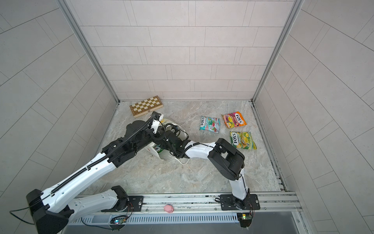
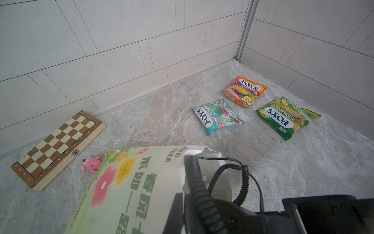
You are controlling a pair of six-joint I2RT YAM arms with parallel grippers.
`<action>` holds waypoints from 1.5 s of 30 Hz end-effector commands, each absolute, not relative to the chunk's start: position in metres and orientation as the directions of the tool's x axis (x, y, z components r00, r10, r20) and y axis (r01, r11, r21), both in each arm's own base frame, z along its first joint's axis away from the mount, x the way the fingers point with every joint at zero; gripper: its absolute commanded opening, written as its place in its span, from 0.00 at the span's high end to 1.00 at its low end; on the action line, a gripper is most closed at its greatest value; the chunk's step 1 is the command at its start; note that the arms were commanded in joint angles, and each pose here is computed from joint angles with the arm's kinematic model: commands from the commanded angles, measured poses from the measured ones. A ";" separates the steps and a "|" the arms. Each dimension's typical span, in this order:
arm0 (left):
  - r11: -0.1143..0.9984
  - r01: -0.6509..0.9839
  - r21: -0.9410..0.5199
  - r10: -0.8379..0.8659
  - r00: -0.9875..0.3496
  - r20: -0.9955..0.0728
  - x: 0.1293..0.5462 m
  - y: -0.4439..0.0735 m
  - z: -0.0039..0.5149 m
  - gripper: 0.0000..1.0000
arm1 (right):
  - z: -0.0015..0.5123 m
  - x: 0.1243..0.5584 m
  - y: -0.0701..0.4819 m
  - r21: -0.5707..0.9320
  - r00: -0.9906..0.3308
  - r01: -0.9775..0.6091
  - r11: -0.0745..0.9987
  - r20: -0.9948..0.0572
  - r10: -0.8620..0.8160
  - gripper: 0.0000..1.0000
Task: Take the snacks out of the paper bag
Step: 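Close the right gripper on the teal Mint Blossom pack inside the bag, then pull the teal pack out of the bag with the right gripper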
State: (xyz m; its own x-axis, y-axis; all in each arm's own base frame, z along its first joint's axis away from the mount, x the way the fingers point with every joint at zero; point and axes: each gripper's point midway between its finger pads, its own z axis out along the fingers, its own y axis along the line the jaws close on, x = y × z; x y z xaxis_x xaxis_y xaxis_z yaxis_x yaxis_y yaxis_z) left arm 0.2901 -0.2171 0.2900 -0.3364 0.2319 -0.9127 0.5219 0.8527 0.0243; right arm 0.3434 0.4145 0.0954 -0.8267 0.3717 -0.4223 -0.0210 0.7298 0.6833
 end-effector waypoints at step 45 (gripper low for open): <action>0.869 0.490 0.067 0.285 -0.385 -0.878 0.298 -0.214 0.272 1.00 | 0.286 0.280 0.295 0.489 -0.605 -0.437 0.755 -0.781 0.155 1.00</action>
State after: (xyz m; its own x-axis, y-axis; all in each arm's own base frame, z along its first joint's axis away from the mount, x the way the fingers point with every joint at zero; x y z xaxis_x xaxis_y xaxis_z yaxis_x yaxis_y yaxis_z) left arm 0.2940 -0.2187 0.2693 -0.3740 0.2908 -0.8807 0.5229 0.8504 0.0587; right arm 0.2874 0.3068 0.2594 -0.6505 0.1764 -0.7387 -0.3848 0.7621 0.5207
